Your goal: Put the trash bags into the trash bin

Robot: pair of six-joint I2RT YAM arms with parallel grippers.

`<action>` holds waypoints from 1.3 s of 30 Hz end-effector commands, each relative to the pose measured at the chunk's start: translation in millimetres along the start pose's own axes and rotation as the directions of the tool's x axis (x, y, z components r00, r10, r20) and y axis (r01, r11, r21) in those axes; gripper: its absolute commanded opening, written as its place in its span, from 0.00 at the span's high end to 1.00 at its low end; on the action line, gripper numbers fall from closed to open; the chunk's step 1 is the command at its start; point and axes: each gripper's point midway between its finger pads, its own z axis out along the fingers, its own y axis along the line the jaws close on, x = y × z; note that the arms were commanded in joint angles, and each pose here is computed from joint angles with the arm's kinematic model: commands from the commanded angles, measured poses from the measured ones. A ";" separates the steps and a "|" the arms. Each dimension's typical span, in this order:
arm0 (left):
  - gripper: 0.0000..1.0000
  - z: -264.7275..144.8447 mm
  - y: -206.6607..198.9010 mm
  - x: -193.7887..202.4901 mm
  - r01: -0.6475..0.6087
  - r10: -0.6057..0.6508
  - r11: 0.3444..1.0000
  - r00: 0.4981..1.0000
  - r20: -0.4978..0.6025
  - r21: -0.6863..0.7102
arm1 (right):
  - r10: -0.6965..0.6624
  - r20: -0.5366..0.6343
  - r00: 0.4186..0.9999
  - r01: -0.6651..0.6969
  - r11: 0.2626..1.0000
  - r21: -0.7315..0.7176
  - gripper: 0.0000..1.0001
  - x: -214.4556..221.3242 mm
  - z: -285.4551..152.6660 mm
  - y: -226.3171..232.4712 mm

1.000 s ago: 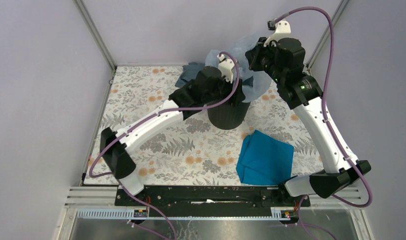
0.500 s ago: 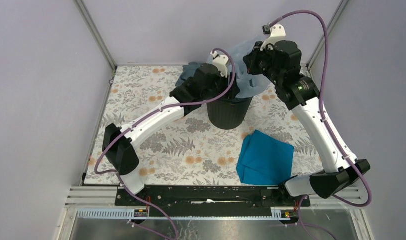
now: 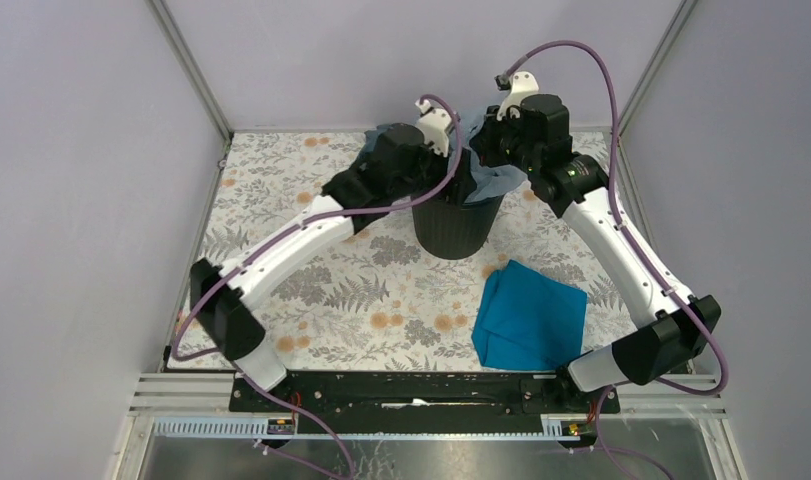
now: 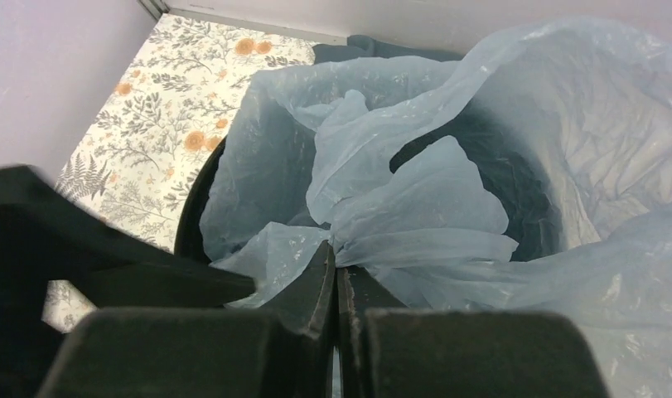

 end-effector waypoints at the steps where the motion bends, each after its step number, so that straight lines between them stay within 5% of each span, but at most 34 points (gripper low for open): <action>1: 0.18 -73.0 -18.8 -80.3 -0.050 0.038 0.997 0.976 0.214 0.051 | -0.001 0.106 0.994 0.012 0.995 -0.101 1.00 -36.4 -17.0 22.1; 9: 0.08 -139.0 6.5 -96.7 -0.023 0.037 0.999 0.949 0.313 -0.048 | 0.091 -0.035 0.995 -0.097 0.970 -0.223 1.00 11.9 26.5 39.0; 17: 0.05 -158.9 32.8 -63.2 0.016 0.026 0.988 0.962 0.271 -0.151 | 0.196 -0.243 0.950 -0.266 0.915 -0.302 1.00 59.4 66.4 57.7; 27: 0.01 -162.7 17.4 -55.7 0.064 -0.050 0.997 0.959 0.278 -0.040 | 0.188 -0.155 0.970 -0.227 0.928 -0.297 0.99 -2.2 20.7 65.1; 33: 0.02 -153.7 2.7 -75.7 0.084 -0.103 0.994 0.947 0.303 0.076 | 0.200 -0.085 0.976 -0.217 0.902 -0.373 0.67 -18.4 -16.4 78.6; 39: 0.02 -156.5 8.9 -89.7 0.150 -0.188 0.980 0.918 0.349 0.132 | 0.253 0.031 0.967 -0.208 0.853 -0.479 0.48 -32.3 -33.8 92.0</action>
